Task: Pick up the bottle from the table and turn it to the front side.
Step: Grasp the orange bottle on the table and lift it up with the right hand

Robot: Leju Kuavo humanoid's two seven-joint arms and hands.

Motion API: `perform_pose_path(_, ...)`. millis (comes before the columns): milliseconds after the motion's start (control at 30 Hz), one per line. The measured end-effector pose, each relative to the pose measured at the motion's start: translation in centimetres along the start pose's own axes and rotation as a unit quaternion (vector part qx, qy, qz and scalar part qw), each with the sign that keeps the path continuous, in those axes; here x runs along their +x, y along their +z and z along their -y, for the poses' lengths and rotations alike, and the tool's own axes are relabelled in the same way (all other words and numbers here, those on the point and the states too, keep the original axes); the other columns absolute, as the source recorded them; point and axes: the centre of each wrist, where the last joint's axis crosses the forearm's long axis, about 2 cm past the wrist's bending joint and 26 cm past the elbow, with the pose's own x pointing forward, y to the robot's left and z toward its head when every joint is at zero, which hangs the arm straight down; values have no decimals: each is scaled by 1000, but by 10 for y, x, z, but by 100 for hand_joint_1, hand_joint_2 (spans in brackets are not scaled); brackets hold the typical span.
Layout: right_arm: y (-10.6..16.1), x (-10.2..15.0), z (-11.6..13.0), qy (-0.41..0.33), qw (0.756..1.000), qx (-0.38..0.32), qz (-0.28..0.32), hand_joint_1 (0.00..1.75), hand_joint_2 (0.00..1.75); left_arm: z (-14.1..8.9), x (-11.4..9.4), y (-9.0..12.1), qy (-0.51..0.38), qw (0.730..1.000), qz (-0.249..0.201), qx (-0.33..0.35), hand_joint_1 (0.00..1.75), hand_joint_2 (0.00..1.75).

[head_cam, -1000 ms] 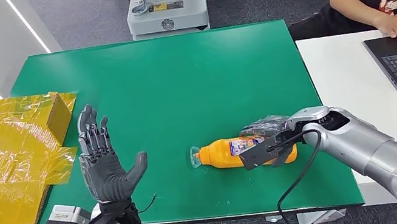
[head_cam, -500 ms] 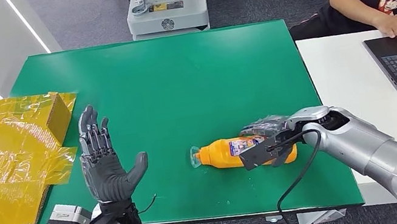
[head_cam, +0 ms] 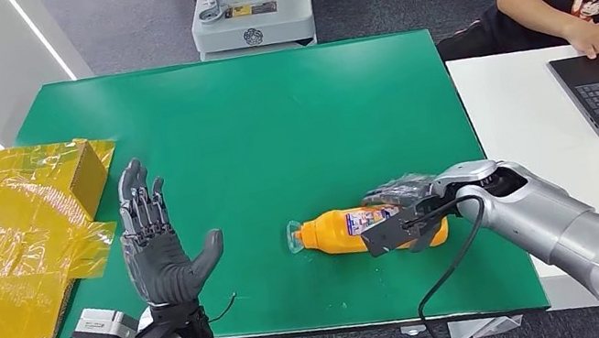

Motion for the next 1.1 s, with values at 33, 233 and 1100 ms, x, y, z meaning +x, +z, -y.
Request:
perform_pose_path(33,0,0,0,0,1000,0,0,0,175,0,0,0,0,1000,0,0,0,175)
perform_pose_path(233,0,0,0,0,1000,0,0,0,175,0,0,0,0,1000,0,0,0,175)
perform_pose_path(1100,0,0,0,0,1000,0,0,0,175,0,0,0,0,1000,0,0,0,175)
